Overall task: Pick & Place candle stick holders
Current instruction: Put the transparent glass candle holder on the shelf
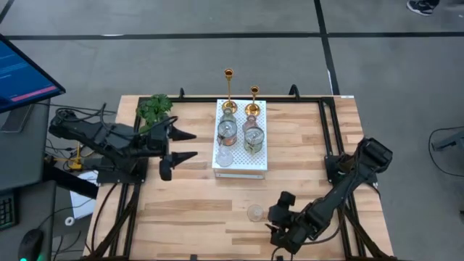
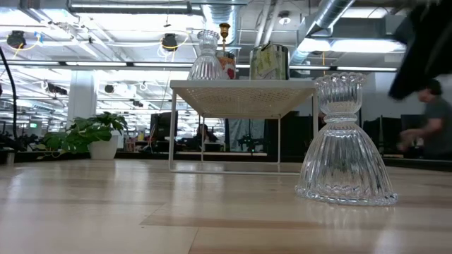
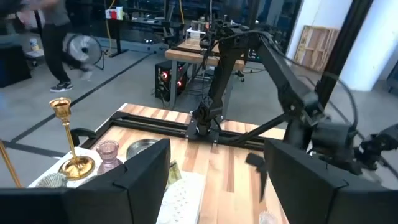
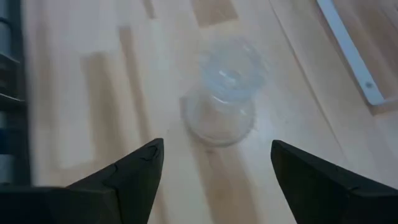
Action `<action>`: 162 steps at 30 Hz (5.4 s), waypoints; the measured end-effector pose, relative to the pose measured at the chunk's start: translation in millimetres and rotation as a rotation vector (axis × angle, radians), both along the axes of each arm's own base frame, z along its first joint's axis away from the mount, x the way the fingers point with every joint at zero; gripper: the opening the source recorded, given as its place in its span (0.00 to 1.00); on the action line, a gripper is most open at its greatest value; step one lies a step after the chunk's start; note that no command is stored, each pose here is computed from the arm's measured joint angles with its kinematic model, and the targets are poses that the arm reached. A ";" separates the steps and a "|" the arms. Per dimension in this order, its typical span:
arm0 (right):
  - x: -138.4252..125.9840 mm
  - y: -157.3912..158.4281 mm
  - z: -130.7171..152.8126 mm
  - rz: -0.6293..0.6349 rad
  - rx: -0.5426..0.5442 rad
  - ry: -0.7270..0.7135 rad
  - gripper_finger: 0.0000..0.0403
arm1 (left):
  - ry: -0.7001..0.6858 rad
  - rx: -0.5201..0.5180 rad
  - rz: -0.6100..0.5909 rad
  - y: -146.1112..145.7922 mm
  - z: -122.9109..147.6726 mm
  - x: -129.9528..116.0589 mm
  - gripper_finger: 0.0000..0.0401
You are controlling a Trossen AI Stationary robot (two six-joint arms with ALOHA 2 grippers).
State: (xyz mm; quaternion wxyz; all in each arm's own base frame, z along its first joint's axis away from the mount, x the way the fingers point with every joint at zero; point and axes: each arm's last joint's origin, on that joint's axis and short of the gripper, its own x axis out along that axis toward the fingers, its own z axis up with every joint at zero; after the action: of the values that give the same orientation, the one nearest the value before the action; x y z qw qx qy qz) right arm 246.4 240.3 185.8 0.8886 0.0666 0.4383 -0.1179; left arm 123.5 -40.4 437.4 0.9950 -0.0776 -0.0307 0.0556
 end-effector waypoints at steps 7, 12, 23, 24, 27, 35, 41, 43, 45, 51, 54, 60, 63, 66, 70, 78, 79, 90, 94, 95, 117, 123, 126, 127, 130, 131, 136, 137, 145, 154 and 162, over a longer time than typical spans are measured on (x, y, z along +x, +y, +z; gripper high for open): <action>12.3 2.1 -14.4 0.111 0.116 -0.138 0.71 | 0.004 -0.035 0.013 -1.7 -1.2 4.6 0.65; 15.5 -8.4 -19.0 0.075 0.046 -0.143 0.71 | -0.004 -0.044 0.055 -1.0 -0.5 5.6 0.65; 13.6 -15.8 -22.3 0.027 -0.014 -0.115 0.71 | -0.006 -0.068 0.076 -1.6 -0.9 8.3 0.65; 13.7 -16.7 -22.1 0.008 -0.029 -0.130 0.71 | -0.006 -0.068 0.076 -1.6 -0.9 8.3 0.65; 18.5 -24.8 -22.0 -0.052 -0.065 -0.155 0.71 | -0.006 -0.068 0.076 -1.6 -0.9 8.3 0.65; 21.6 -38.2 -41.3 -0.073 0.018 -0.208 0.71 | -0.007 -0.068 0.087 -1.3 -0.9 8.2 0.65; 23.9 -43.0 -44.6 -0.044 -0.001 -0.218 0.71 | -0.003 -0.066 0.088 -1.8 -1.4 9.6 0.65; 26.2 -44.9 -44.0 -0.038 -0.011 -0.224 0.71 | -0.002 -0.066 0.094 -2.2 -1.6 10.6 0.65; 28.2 -46.4 -43.5 -0.039 -0.013 -0.230 0.71 | 0.002 -0.065 0.109 -2.1 -2.1 11.5 0.65; 29.3 -47.5 -43.3 -0.048 -0.006 -0.233 0.62 | 0.002 -0.064 0.117 -1.9 -2.1 11.4 0.65; 29.3 -47.3 -43.2 -0.053 0.002 -0.234 0.50 | 0.003 -0.064 0.128 -1.6 -2.2 11.3 0.65; 29.8 -47.2 -42.7 -0.058 0.005 -0.244 0.28 | 0.003 -0.065 0.129 -1.6 -2.2 11.3 0.65; 30.8 -46.3 -41.7 -0.076 0.032 -0.262 0.28 | 0.003 -0.065 0.129 -1.6 -2.2 11.3 0.65; 32.3 -45.1 -40.1 -0.093 0.062 -0.286 0.28 | 0.003 -0.065 0.129 -1.6 -2.3 11.3 0.65; 34.2 -43.9 -25.1 -0.101 0.093 -0.313 0.29 | 0.003 -0.065 0.129 -1.6 -2.3 11.3 0.65; 29.4 -72.6 49.2 -0.113 0.035 -0.358 0.25 | 0.004 -0.064 0.128 -1.6 -2.3 11.3 0.65; 28.1 -78.4 59.9 -0.114 0.028 -0.367 0.25 | 0.004 -0.065 0.129 -1.6 -2.2 11.3 0.65; 20.6 -144.1 116.0 -0.194 -0.110 -0.374 0.24 | 0.007 -0.063 0.128 -1.5 -2.6 11.0 0.65; 20.9 -151.8 118.8 -0.208 -0.167 -0.377 0.24 | 0.007 -0.063 0.128 -1.5 -2.6 11.0 0.65; 21.4 -153.3 118.8 -0.212 -0.170 -0.375 0.24 | 0.007 -0.063 0.128 -1.5 -2.6 11.0 0.65; 12.8 -141.3 61.0 -0.343 -0.216 -0.596 0.24 | 0.006 -0.064 0.139 -1.2 -2.6 10.9 0.65; 20.0 -138.0 47.3 -0.343 -0.237 -0.592 0.24 | 0.005 -0.064 0.139 -1.1 -2.5 10.8 0.65; 25.0 -136.0 38.7 -0.340 -0.257 -0.580 0.24 | 0.005 -0.065 0.139 -1.1 -2.4 10.8 0.65; 27.4 -135.1 37.6 -0.342 -0.250 -0.589 0.24 | 0.005 -0.065 0.139 -1.1 -2.4 10.8 0.65; 31.8 -132.9 33.7 -0.353 -0.250 -0.604 0.24 | 0.001 -0.066 0.139 -1.1 -2.0 10.8 0.65; 32.7 -132.5 32.8 -0.354 -0.250 -0.606 0.24 | 0.001 -0.067 0.139 -1.1 -1.9 10.7 0.65; 32.6 -133.0 32.3 -0.370 -0.275 -0.606 0.24 | 0.001 -0.067 0.139 -1.1 -2.0 10.7 0.65; 32.5 -133.2 32.7 -0.365 -0.285 -0.603 0.24 | 0.001 -0.067 0.139 -1.1 -1.9 10.7 0.65; 37.3 -142.3 33.1 -0.368 -0.314 -0.594 0.24 | 0.001 -0.066 0.139 -1.1 -2.0 10.8 0.65; 38.1 -145.8 32.4 -0.376 -0.334 -0.582 0.24 | 0.002 -0.065 0.139 -1.1 -2.1 10.8 0.65; 39.3 -149.5 32.2 -0.386 -0.338 -0.578 0.24 | 0.002 -0.063 0.140 -1.1 -2.0 10.8 0.65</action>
State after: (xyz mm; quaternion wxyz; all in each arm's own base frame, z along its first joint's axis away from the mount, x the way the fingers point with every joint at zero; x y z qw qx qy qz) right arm 285.7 90.7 217.9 0.9353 0.0311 0.1237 -0.3301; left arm 134.3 -41.4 435.3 0.9858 -0.1063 -0.0331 0.1258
